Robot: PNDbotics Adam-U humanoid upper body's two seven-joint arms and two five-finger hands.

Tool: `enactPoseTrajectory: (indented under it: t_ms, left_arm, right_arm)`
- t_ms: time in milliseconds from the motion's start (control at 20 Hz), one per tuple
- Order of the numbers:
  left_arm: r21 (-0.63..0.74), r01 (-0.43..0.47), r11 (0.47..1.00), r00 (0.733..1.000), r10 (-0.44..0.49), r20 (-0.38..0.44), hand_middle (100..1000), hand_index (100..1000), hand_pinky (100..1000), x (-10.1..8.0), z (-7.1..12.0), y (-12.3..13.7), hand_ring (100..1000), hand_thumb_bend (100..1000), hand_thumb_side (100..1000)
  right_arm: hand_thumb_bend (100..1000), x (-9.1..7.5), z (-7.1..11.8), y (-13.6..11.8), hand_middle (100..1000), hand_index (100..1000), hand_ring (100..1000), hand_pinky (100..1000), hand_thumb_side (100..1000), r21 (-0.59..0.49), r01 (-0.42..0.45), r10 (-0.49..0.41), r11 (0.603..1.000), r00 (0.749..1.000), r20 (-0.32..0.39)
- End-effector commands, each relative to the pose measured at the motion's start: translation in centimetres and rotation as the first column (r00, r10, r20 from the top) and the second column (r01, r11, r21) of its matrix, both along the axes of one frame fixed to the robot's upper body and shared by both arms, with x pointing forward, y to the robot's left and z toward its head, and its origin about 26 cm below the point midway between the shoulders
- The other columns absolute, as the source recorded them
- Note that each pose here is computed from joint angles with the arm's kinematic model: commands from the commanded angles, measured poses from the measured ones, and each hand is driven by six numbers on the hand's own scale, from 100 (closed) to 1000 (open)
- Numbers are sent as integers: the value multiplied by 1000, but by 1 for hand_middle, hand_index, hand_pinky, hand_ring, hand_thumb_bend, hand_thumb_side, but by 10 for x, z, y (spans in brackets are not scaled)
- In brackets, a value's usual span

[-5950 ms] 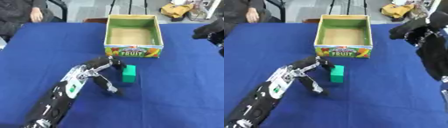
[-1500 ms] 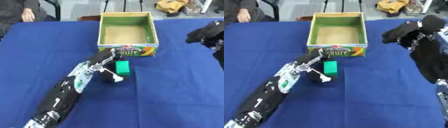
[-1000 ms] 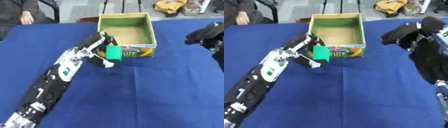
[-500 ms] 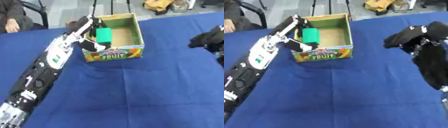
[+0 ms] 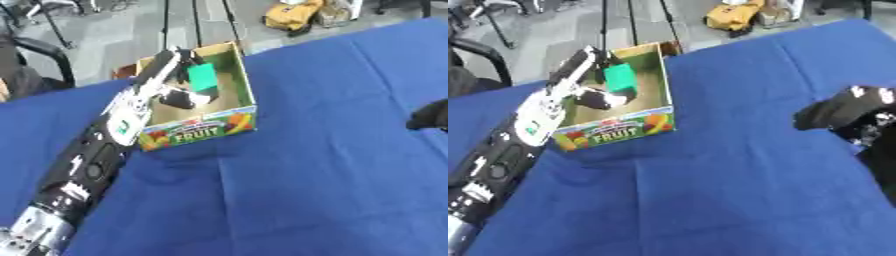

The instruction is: Pick up objects on the table and place them in the box.

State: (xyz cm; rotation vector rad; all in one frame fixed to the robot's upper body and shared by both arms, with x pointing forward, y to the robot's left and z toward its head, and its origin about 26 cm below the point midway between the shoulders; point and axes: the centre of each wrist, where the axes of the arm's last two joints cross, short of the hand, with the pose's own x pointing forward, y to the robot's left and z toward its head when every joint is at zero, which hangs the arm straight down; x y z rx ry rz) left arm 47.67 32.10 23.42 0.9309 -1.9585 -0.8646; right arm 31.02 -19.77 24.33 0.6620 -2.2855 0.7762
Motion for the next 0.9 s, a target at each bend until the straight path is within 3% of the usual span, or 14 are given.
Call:
enactPoseTrajectory:
  t_ms: [50, 150, 300, 350, 450, 600, 800, 900]
  left_arm:
    - [6, -119, 993, 989, 118, 85, 562, 753, 655, -6, 25, 31, 681, 877, 488]
    - [25, -180, 983, 980, 177, 92, 661, 834, 746, -8, 23, 39, 771, 1000, 575]
    - [83, -249, 965, 968, 246, 44, 751, 907, 842, -9, 15, 45, 843, 1000, 706]
    - [106, -262, 959, 965, 261, 19, 777, 927, 861, -9, 11, 45, 864, 1000, 792]
    - [150, -267, 952, 960, 276, -39, 788, 935, 867, -8, 2, 44, 873, 1000, 833]
    - [145, -246, 958, 964, 258, -69, 772, 920, 862, -9, -5, 42, 866, 1000, 832]
    - [44, -161, 986, 986, 162, -29, 734, 884, 838, -15, -1, 36, 847, 1000, 794]
    - [-28, -91, 995, 996, 91, 6, 713, 865, 826, -21, 5, 31, 839, 933, 777]
  right_arm:
    - [100, -4, 9, 1, 547, 598, 712, 720, 894, -11, -11, 11, 1000, 999, 37]
    - [100, -4, 8, 0, 548, 598, 712, 720, 896, -15, -5, 5, 1000, 999, 34]
    - [100, -4, 7, 0, 548, 599, 713, 721, 895, -17, 1, 0, 1000, 1000, 27]
    - [100, -4, 7, 0, 548, 599, 713, 721, 895, -18, 1, -1, 1000, 1000, 26]
    - [100, -4, 6, -1, 548, 599, 713, 721, 894, -19, 2, -1, 1000, 1000, 23]
    - [100, -4, 4, -2, 549, 599, 714, 721, 895, -17, 9, -9, 1000, 1000, 16]
    - [100, -4, 0, -4, 549, 600, 714, 721, 893, -15, 23, -23, 1000, 1000, -4]
    - [100, -5, -3, -6, 549, 599, 714, 721, 893, -13, 33, -33, 999, 999, -19]
